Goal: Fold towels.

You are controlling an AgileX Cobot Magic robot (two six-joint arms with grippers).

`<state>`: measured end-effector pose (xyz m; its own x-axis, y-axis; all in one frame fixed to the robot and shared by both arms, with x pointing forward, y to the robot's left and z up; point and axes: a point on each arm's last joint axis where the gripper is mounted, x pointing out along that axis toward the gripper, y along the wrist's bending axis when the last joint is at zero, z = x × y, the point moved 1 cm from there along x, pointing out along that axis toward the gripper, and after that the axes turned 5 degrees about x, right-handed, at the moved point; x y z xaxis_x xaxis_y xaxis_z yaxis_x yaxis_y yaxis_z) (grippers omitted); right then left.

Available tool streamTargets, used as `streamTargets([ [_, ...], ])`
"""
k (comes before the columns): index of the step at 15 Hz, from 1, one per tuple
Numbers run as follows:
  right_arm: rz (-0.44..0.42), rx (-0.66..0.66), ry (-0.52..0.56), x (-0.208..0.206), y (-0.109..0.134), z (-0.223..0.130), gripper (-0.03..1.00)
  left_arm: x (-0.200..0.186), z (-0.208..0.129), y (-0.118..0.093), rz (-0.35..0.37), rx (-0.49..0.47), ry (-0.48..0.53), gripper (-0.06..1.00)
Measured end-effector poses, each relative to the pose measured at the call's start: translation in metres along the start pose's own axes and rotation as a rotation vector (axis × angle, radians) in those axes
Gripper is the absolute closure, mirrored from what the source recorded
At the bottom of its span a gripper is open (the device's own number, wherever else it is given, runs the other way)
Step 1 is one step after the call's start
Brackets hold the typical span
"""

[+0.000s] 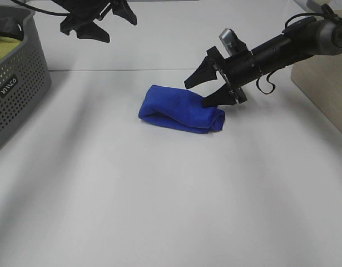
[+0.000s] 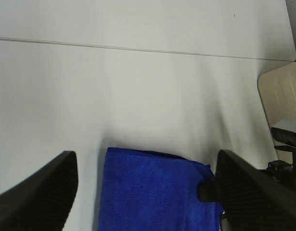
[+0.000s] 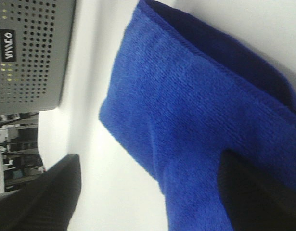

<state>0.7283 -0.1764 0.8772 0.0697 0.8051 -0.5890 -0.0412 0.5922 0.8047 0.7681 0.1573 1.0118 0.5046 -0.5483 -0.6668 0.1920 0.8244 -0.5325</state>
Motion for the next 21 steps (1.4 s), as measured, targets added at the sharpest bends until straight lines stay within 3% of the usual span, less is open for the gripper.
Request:
streamTargets([
  [3,-0.101,-0.031,0.026,-0.001,-0.010,-0.003,0.21,0.000,0.000,0.000,0.000,0.000,0.001,0.20],
  [5,-0.141,-0.071,0.027,-0.009,-0.003,-0.003,0.21,0.000,0.000,0.000,0.001,0.001,0.003,0.20],
  [7,-0.137,-0.104,0.019,-0.028,0.023,-0.004,0.21,-0.003,-0.001,-0.002,0.003,0.016,0.017,0.20],
  [11,-0.177,-0.146,-0.066,-0.080,0.085,-0.010,0.21,-0.041,0.001,-0.021,0.026,0.191,0.069,0.20],
  [14,-0.349,-0.188,-0.152,-0.127,0.123,-0.024,0.21,-0.089,0.003,-0.040,0.090,0.278,0.104,0.20],
  [17,-0.531,-0.274,-0.248,-0.165,0.168,-0.052,0.21,-0.146,0.010,-0.063,0.187,0.338,0.013,0.20],
  [19,-0.576,-0.337,-0.282,-0.184,0.200,-0.088,0.21,-0.186,0.003,-0.080,0.259,0.375,-0.034,0.20],
  [21,-0.597,-0.370,-0.273,-0.191,0.214,-0.125,0.21,-0.223,-0.020,-0.092,0.316,0.386,-0.037,0.20],
])
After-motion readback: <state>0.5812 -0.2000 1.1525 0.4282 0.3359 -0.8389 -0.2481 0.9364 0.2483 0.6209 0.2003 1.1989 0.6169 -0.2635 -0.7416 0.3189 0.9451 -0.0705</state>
